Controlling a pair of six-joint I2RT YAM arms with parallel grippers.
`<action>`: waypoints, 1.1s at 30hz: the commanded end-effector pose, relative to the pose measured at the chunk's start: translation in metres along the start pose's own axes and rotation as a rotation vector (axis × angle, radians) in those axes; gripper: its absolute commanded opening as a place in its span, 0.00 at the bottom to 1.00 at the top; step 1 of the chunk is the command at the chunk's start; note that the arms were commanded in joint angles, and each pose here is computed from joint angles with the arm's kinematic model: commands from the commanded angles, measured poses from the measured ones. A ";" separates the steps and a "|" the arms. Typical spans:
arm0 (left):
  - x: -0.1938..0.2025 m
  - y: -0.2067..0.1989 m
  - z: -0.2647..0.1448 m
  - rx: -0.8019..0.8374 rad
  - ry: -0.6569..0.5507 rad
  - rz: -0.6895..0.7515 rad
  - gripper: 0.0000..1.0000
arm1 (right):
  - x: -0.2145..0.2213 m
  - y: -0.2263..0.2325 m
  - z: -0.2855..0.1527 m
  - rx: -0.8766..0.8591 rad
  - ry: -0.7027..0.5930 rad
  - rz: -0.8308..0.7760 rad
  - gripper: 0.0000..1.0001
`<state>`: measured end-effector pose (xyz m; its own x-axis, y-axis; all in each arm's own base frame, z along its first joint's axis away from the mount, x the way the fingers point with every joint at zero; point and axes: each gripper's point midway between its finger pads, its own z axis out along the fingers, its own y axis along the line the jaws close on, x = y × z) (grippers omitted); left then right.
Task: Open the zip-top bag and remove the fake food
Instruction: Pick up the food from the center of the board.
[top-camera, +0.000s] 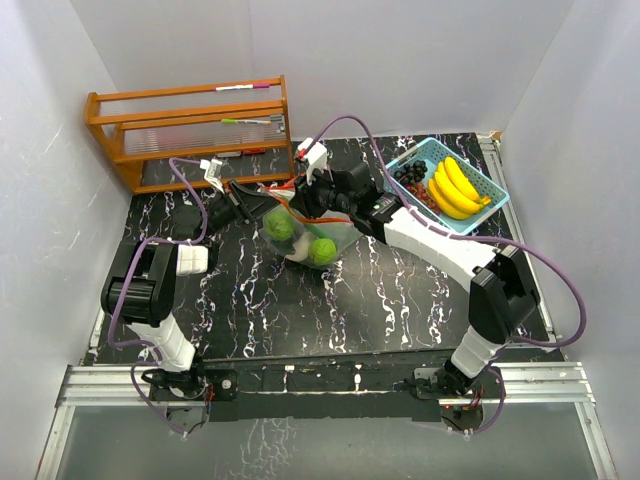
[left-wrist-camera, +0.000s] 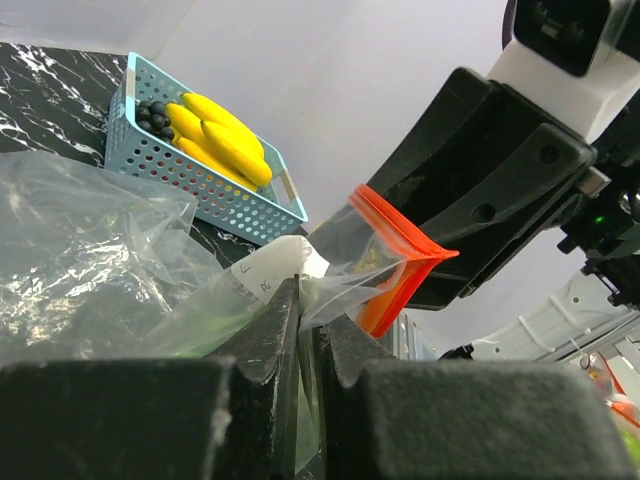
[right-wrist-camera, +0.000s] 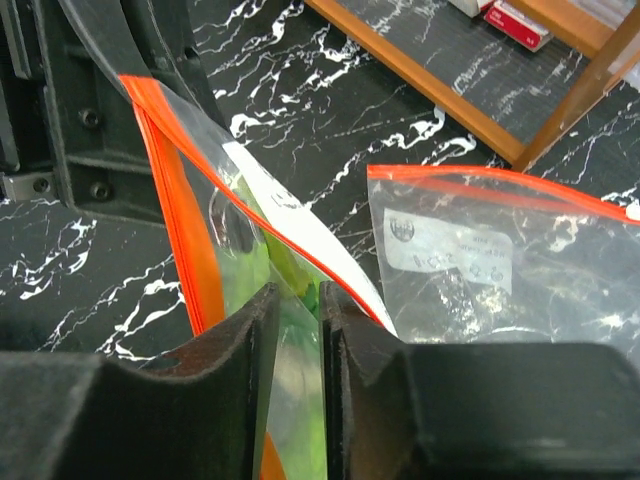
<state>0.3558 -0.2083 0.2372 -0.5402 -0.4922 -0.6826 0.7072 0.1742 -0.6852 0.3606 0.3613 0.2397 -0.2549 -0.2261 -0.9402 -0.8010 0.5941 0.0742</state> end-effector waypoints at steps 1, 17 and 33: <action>-0.016 -0.039 0.007 0.151 -0.023 0.183 0.00 | -0.045 0.002 0.006 -0.028 -0.119 -0.034 0.28; -0.015 -0.036 0.010 0.151 -0.021 0.170 0.00 | -0.003 0.001 0.018 -0.036 -0.027 -0.013 0.47; -0.011 -0.034 0.008 0.144 -0.016 0.160 0.00 | -0.028 0.000 0.001 -0.009 -0.082 -0.023 0.08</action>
<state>0.3565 -0.2124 0.2309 -0.5687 -0.4743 -0.6720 0.6932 0.1635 -0.7020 0.3671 0.3755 0.2216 -0.2794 -0.2374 -0.9304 -0.8198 0.5635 0.1024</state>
